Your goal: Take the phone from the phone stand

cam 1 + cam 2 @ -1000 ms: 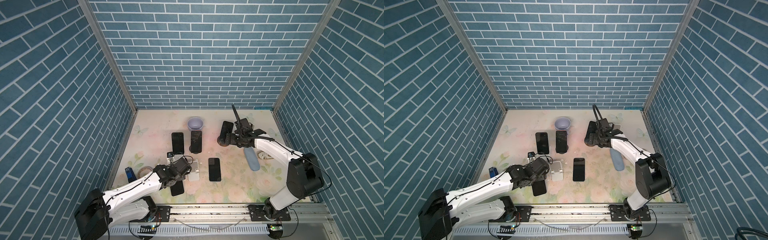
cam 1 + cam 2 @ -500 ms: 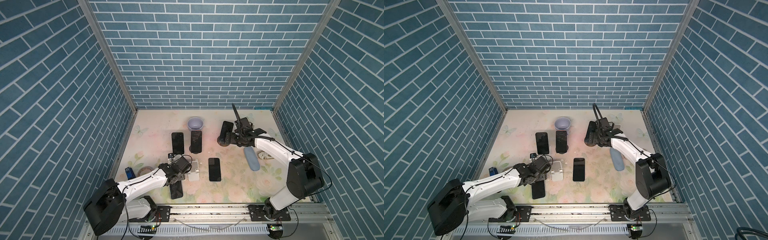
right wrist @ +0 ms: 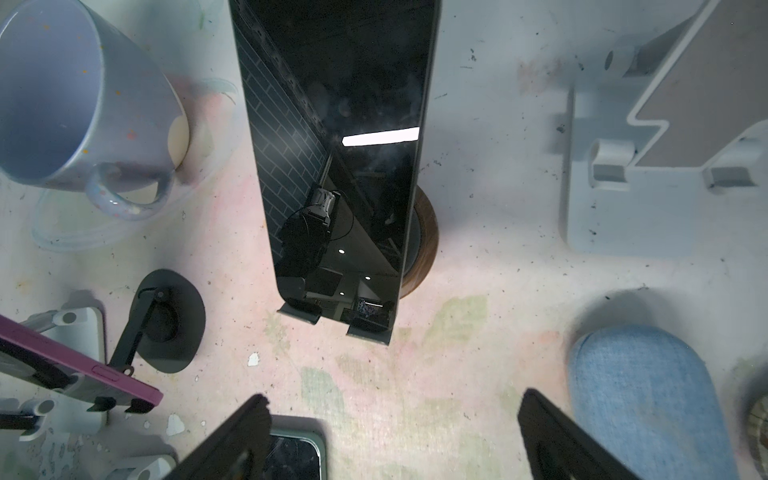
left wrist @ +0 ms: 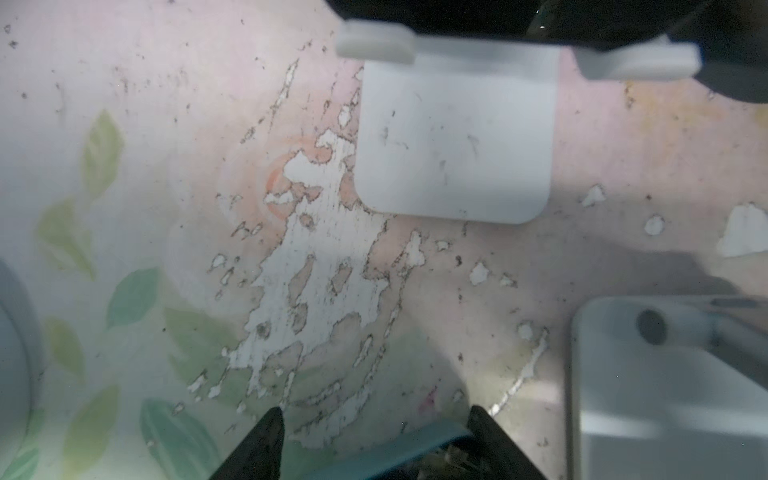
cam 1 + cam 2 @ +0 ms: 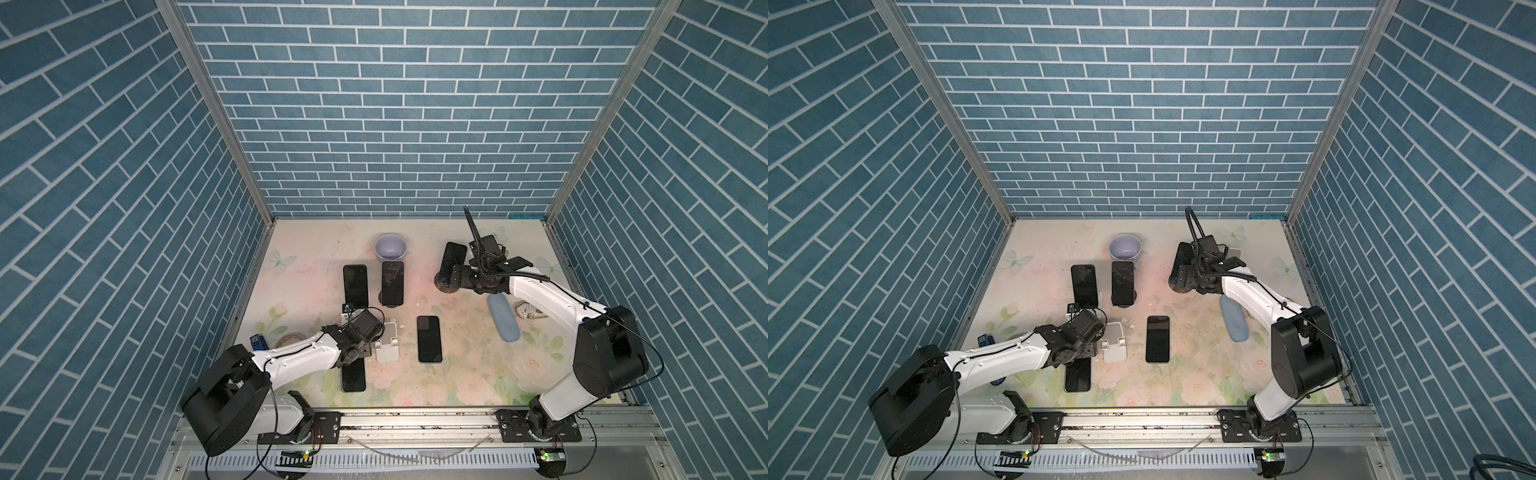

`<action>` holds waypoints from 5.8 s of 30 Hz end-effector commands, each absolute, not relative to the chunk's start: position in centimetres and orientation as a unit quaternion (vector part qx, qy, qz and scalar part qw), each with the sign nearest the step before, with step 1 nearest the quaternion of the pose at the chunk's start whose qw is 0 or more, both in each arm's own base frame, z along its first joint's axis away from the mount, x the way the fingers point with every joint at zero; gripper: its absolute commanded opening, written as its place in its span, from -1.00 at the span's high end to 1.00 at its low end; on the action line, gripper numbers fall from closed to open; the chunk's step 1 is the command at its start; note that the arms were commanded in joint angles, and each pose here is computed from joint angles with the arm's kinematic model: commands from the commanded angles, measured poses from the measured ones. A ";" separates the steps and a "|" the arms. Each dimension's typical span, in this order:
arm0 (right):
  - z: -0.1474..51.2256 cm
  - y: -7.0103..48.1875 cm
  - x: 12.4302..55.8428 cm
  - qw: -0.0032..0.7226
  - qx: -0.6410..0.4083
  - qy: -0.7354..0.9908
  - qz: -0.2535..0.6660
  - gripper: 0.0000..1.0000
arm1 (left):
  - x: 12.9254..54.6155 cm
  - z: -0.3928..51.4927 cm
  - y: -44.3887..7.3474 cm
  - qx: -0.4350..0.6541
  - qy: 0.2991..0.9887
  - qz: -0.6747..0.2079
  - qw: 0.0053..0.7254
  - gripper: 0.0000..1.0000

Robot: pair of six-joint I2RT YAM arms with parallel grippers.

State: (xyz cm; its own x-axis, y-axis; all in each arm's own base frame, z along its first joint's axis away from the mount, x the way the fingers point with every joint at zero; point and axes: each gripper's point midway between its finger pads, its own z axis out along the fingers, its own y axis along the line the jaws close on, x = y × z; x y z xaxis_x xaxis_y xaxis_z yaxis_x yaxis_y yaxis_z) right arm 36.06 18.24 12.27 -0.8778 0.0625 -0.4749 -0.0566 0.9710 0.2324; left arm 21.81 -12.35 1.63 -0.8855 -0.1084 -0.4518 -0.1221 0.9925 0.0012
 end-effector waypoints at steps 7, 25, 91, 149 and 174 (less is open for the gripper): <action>14.4 18.6 36.9 0.269 -0.008 0.955 0.125 -0.88 | 22.2 0.6 -12.3 -0.043 0.971 0.022 0.236 0.05; 14.7 18.2 36.4 0.272 -0.004 0.954 0.122 -0.88 | 21.1 -0.8 -10.9 -0.049 0.971 0.033 0.232 -0.07; 18.0 21.8 33.5 0.283 -0.048 0.951 0.114 -0.89 | 24.7 11.2 -11.3 -0.049 0.914 -0.073 0.395 -0.93; 13.9 41.1 20.1 0.180 -0.224 0.955 0.079 -0.90 | 19.5 22.8 -10.3 -0.050 0.805 -0.280 0.521 -0.99; 10.2 41.4 20.1 0.128 -0.198 0.972 0.024 -0.80 | 19.1 22.8 -10.0 -0.039 0.804 -0.274 0.526 -0.99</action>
State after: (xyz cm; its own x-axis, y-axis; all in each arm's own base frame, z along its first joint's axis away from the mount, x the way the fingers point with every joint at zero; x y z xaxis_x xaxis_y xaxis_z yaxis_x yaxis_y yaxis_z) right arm 20.56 42.11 10.49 -0.8635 -0.4079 -0.2966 -0.4327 0.9013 0.0200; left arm 19.15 -10.42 22.18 -0.4655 -0.3523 -0.8119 0.2251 0.8400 -0.4936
